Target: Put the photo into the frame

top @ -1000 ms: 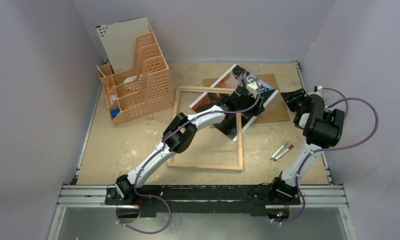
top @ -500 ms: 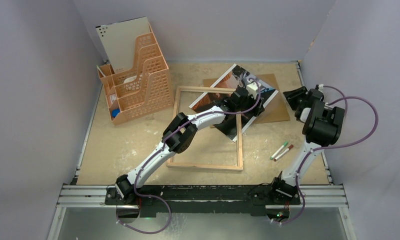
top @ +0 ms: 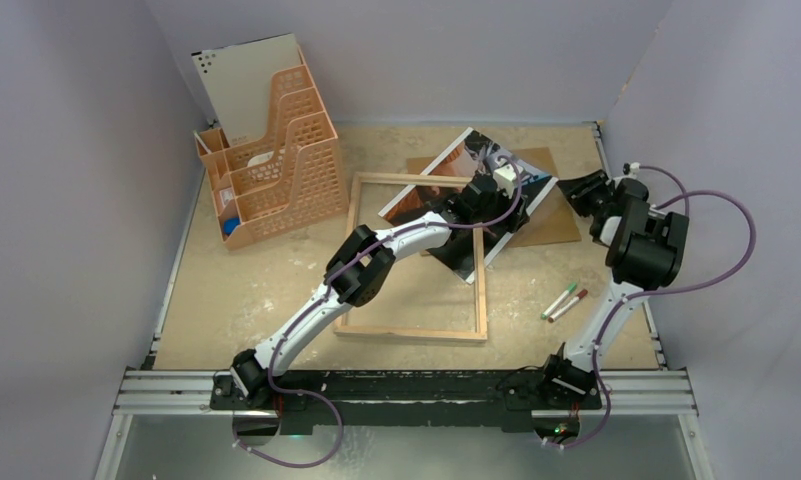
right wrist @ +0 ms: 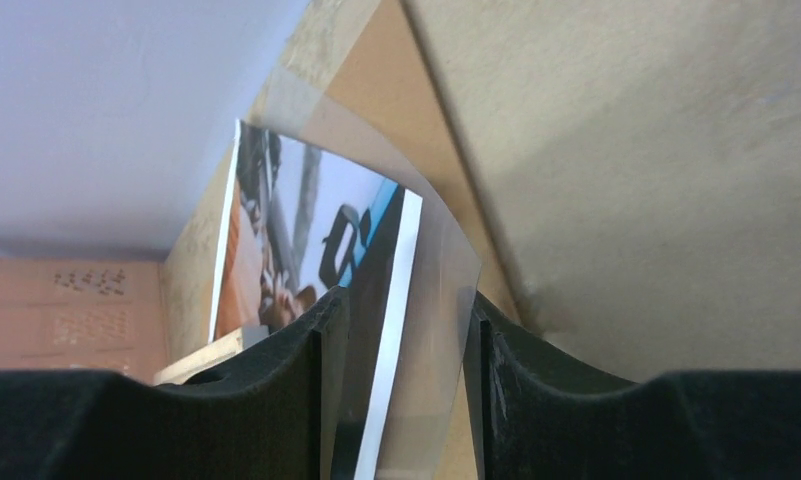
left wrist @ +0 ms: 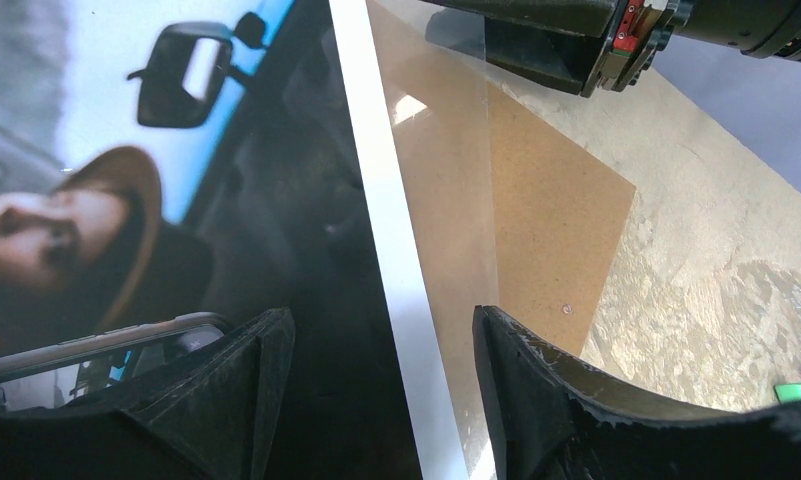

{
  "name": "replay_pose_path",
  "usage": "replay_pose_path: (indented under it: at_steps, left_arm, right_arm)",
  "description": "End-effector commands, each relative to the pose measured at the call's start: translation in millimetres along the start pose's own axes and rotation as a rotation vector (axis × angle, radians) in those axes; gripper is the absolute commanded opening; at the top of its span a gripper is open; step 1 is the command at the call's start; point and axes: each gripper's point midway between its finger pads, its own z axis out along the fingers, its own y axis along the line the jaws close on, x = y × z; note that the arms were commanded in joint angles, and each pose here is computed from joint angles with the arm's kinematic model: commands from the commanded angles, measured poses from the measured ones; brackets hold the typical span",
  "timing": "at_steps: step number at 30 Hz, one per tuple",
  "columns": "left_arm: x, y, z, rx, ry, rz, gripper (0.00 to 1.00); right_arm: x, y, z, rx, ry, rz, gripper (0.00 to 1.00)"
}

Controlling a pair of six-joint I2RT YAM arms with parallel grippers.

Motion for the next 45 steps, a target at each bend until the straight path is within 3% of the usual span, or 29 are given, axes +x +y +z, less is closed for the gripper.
replay_pose_path:
  at_steps: [1, 10, 16, 24, 28, 37, 45]
  left_arm:
    - [117.9, 41.1, -13.7, -0.113, 0.313, -0.113, 0.68]
    - [106.1, 40.9, -15.5, -0.112, 0.294, -0.113, 0.68]
    - [65.3, 35.7, -21.3, -0.082, 0.23, -0.108, 0.69]
    - [-50.8, 3.7, -61.0, 0.099, 0.047, -0.088, 0.8]
    - [-89.8, -17.7, -81.3, 0.157, -0.008, -0.083, 0.83]
    - [-128.6, -29.9, -112.0, 0.122, -0.055, -0.121, 0.83]
    - [-134.6, -14.7, -136.9, -0.051, -0.02, -0.117, 0.83]
  right_arm:
    - [1.2, 31.3, -5.9, -0.116, 0.031, -0.071, 0.45]
    - [14.1, 26.9, -12.5, -0.067, 0.035, -0.126, 0.24]
    - [0.6, 40.8, -32.0, -0.031, -0.054, -0.194, 0.0]
    - [-38.7, 74.9, -65.4, 0.03, -0.191, -0.271, 0.0]
    - [-65.8, 95.8, -84.3, 0.08, -0.261, -0.32, 0.0]
    - [-120.8, 141.1, -132.3, 0.18, -0.415, -0.463, 0.0]
    - [-148.9, 165.3, -158.2, 0.266, -0.457, -0.57, 0.0]
